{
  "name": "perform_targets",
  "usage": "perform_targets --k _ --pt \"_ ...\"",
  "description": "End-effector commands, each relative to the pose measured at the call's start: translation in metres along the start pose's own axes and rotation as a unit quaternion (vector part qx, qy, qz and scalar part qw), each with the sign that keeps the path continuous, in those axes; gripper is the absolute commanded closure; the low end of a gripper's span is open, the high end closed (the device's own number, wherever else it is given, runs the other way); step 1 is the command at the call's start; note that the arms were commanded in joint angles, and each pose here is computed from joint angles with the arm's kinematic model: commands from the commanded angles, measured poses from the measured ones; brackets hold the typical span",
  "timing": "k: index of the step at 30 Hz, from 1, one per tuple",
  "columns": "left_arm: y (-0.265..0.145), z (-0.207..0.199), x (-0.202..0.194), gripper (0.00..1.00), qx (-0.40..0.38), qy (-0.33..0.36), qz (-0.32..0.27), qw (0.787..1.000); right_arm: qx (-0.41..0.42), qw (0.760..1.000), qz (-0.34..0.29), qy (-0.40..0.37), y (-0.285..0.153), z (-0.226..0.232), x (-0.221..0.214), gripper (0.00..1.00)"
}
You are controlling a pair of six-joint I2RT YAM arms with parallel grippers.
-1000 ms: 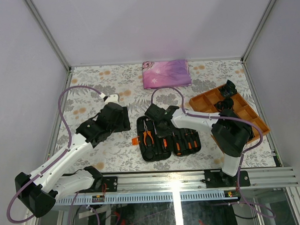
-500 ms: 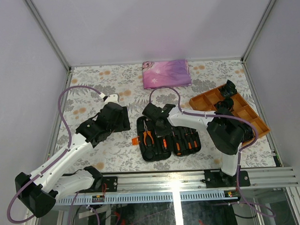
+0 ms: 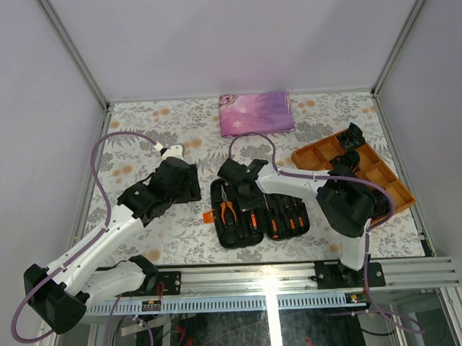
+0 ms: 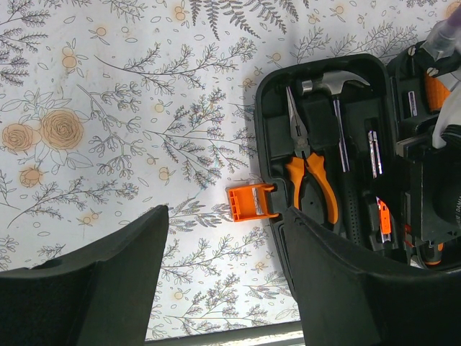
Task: Sort the tools into containers
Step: Close the storage box at the center of the board.
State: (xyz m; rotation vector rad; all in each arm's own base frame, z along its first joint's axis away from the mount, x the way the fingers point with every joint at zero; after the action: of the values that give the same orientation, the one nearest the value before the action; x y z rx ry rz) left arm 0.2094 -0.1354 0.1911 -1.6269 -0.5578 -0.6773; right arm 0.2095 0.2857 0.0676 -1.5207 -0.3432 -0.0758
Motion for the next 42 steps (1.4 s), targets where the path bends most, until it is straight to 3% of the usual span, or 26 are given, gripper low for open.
perform_targets --k 1,11,24,30,35,42 --pt "0.002 -0.001 0.005 0.35 -0.004 0.003 -0.01 1.0 -0.038 0.999 0.03 -0.014 0.017 -0.011 -0.019 1.0" --pt "0.002 -0.001 0.004 0.35 -0.003 0.002 -0.009 1.0 0.065 0.997 -0.053 -0.001 -0.016 0.015 0.01 0.78" --pt "0.004 0.0 0.004 0.35 -0.002 0.002 -0.008 1.0 0.062 0.989 -0.129 0.022 -0.048 0.004 0.029 0.75" --pt "0.004 0.0 0.004 0.35 -0.001 0.001 -0.007 1.0 -0.007 0.989 -0.143 0.036 -0.044 -0.018 0.029 0.79" --pt "0.005 -0.001 0.003 0.35 -0.004 0.002 -0.004 1.0 -0.015 0.983 -0.172 0.063 -0.057 -0.05 0.03 0.69" --pt "0.005 -0.004 0.006 0.36 -0.038 -0.017 -0.004 0.999 0.004 0.974 -0.184 0.129 -0.059 -0.103 0.018 0.65"
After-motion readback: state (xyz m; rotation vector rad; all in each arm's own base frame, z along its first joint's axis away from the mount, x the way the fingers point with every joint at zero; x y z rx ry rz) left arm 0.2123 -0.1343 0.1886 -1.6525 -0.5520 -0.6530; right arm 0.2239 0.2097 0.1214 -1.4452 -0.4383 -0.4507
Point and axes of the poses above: each gripper's point midway between its finger pads, its own y axis out along the fingers, its own z axis along the line the jaws close on, x = y × z, the point moved 4 cm from there along -y, back along the fingers, and after that the axes turned 6 degrees about y, right-handed, at the moved point
